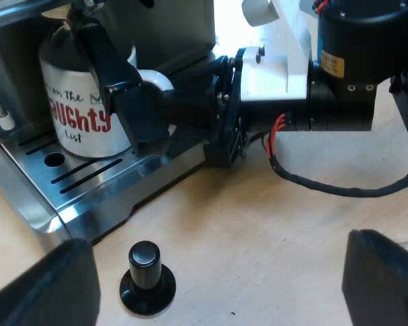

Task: Remove mug from coffee machine

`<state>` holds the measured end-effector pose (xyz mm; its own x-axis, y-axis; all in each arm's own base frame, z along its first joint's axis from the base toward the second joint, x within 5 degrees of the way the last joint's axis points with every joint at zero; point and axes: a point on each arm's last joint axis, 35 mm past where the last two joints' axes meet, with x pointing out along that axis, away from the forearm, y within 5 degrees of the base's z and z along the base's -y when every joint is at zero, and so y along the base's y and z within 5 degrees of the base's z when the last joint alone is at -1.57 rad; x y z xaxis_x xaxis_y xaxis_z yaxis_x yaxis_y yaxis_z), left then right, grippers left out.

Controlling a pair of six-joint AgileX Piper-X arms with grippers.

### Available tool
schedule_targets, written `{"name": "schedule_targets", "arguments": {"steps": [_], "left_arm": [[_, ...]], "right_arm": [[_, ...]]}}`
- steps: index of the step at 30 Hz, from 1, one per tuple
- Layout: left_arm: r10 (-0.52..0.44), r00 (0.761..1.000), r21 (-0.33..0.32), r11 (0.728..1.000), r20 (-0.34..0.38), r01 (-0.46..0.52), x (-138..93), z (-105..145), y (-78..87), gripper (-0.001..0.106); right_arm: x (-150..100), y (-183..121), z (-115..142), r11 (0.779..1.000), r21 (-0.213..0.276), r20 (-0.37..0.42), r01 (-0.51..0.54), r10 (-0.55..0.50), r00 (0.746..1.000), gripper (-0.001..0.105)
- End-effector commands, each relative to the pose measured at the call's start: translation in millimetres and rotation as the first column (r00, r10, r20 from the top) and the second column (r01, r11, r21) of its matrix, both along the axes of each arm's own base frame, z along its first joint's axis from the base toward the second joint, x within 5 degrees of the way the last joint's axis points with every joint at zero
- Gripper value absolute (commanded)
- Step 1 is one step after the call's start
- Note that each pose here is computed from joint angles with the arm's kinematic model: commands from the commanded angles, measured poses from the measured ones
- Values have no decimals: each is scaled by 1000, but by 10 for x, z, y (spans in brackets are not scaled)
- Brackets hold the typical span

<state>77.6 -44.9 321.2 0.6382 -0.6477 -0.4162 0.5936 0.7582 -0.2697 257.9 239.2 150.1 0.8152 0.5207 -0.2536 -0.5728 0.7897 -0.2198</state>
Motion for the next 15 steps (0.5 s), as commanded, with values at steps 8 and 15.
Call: {"name": "schedule_targets", "arguments": {"steps": [8, 15], "left_arm": [[-9, 1000, -7, 1000, 13, 9, 1, 26, -5, 87], [-9, 1000, -7, 1000, 13, 9, 1, 26, -5, 87]], "right_arm": [[-109, 127, 69, 1000, 13, 30, -14, 13, 999, 0], [-189, 192, 89, 1000, 6, 42, 7, -7, 999, 0]]}}
